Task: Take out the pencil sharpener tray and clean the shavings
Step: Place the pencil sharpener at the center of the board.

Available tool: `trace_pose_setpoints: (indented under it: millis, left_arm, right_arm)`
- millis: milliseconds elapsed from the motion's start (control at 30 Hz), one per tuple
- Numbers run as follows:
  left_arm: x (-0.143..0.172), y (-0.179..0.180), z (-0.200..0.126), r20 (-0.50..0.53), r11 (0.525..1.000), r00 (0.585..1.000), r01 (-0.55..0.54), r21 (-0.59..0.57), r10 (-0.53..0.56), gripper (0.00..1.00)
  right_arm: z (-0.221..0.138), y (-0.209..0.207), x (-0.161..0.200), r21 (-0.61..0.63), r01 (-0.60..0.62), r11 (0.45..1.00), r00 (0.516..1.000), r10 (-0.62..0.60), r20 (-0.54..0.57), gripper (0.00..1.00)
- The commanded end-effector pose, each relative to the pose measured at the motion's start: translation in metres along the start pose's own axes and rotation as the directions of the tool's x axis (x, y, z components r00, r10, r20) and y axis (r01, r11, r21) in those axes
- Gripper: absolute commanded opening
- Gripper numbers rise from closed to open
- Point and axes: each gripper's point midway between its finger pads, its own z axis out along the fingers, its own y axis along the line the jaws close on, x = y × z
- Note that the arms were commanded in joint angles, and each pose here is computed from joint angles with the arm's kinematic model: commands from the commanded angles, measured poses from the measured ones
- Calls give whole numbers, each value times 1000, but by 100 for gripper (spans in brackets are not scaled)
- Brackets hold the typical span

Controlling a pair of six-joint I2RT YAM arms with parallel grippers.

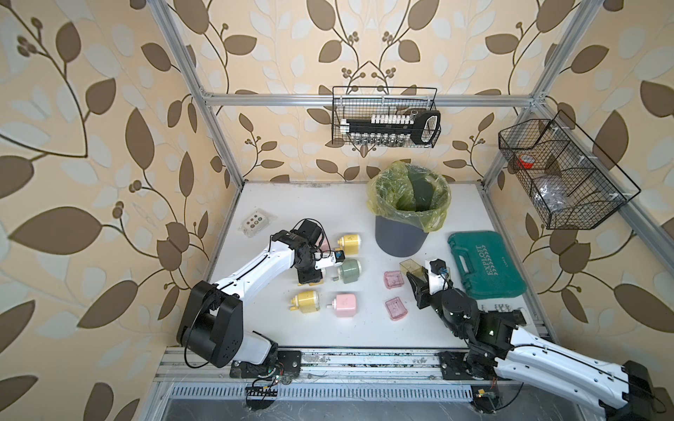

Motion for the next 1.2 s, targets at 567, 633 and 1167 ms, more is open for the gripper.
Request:
trace_pose_setpoints:
  millis: [567, 633, 1167]
  left_arm:
    - [0, 8, 9, -3, 1000, 1000, 6, -18, -6, 60]
    - [-2, 10, 5, 5, 1000, 1000, 6, -25, -6, 62]
    - [-25, 29, -54, 93, 987, 995, -15, -163, 30, 81]
  right_arm:
    - [-42, -18, 30, 303, -36, 952, 988, -11, 151, 0]
    - [-46, -17, 23, 319, -26, 947, 985, -30, 168, 0]
    - [-64, -15, 9, 196, -159, 968, 955, 101, 280, 0]
